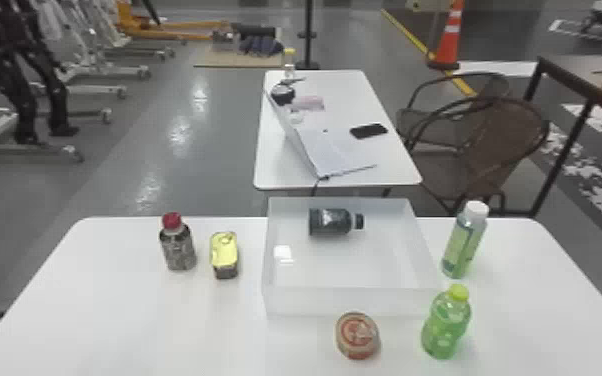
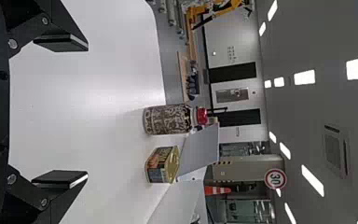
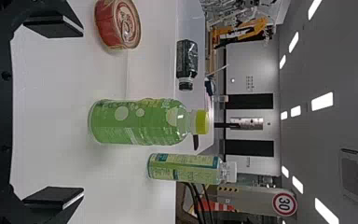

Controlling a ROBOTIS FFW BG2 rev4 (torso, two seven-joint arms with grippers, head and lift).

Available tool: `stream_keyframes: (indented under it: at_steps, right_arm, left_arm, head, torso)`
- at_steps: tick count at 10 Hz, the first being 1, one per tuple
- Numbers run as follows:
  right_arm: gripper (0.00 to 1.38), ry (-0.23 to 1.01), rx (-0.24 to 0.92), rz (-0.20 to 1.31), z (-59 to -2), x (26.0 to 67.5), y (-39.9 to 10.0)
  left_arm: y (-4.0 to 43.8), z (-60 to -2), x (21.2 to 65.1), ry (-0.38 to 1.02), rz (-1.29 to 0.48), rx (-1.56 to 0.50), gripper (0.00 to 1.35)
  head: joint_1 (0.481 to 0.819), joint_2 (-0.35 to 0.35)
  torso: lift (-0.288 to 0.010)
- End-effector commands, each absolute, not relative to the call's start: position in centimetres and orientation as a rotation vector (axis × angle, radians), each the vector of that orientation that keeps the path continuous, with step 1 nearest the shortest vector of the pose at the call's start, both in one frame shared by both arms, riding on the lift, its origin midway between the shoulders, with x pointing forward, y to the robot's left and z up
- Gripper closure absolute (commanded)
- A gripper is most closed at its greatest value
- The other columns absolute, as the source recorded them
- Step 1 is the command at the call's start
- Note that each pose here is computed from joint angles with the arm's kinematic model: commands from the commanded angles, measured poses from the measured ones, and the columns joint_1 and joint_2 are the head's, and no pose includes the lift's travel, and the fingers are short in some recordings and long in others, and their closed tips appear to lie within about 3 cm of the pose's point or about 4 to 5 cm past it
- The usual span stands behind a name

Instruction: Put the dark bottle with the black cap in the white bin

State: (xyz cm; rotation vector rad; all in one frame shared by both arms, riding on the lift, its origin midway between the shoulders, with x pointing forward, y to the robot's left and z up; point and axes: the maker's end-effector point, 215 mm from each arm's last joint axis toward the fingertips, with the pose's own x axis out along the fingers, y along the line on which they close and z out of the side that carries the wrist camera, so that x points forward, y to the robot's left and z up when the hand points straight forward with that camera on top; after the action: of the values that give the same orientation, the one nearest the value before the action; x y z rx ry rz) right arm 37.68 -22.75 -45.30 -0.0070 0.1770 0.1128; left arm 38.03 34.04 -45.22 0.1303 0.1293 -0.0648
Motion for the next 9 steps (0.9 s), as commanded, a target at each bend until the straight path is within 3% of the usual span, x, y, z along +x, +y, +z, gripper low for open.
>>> stream_keyframes:
  at_steps: [1,9]
  right_arm:
    - [0.10,0.178,-0.007,0.113,-45.29,37.66,-22.75]
    - [0.10,0.181,-0.006,0.112,-45.40,37.53,-22.72]
  left_arm:
    - [34.18,-45.42,37.78,0.133,-0.060,0.131,0.31]
    - [34.14,-45.26,37.93,0.126,-0.057,0.121,0.31]
  head:
    - [0.549,0.000]
    - [0.549,0.000]
  torso:
    - [-0.100]
    - [-0.100]
